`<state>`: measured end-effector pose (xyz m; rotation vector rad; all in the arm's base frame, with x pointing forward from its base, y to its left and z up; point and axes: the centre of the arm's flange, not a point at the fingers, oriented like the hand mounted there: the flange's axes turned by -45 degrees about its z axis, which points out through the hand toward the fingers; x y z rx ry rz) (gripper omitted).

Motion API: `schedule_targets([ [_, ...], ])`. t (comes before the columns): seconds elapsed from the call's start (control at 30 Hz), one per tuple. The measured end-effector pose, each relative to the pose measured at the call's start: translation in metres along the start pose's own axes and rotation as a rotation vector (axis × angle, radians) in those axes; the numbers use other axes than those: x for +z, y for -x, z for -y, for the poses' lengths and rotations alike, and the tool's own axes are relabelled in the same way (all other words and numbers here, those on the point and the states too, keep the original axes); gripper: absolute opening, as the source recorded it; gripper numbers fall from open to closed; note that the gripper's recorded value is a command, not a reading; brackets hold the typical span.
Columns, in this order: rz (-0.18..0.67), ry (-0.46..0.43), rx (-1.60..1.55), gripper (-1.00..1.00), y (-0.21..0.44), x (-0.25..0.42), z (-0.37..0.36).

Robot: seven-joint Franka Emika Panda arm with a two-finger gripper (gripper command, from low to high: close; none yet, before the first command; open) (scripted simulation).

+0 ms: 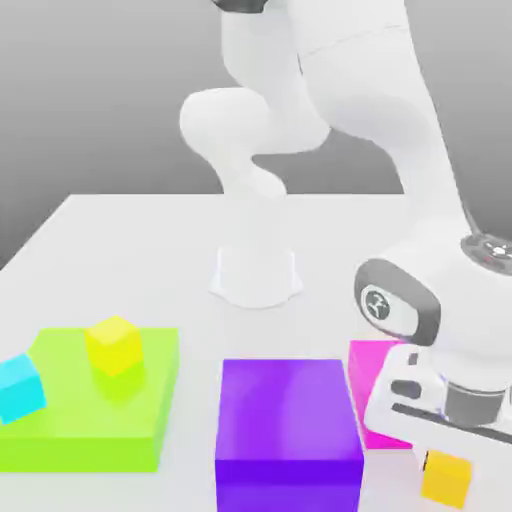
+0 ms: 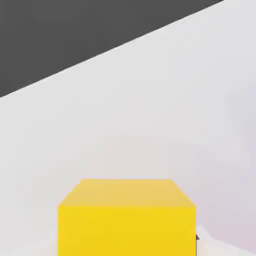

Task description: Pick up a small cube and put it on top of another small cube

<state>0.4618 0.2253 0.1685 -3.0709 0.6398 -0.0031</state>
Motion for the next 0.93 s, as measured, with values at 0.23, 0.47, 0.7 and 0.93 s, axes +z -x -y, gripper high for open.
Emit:
schedule_targets([
  [0.23,-0.026,0.080,-0.052,-1.00,0.026,-0.047,-0.014],
  [0.47,-0.040,0.095,-0.104,-1.00,0.063,-0.094,-0.030],
  [0.7,-0.004,0.014,-0.139,-1.00,0.098,-0.133,-0.050],
  [0.93,0.000,0.005,-0.141,1.00,0.101,-0.081,-0.053],
])
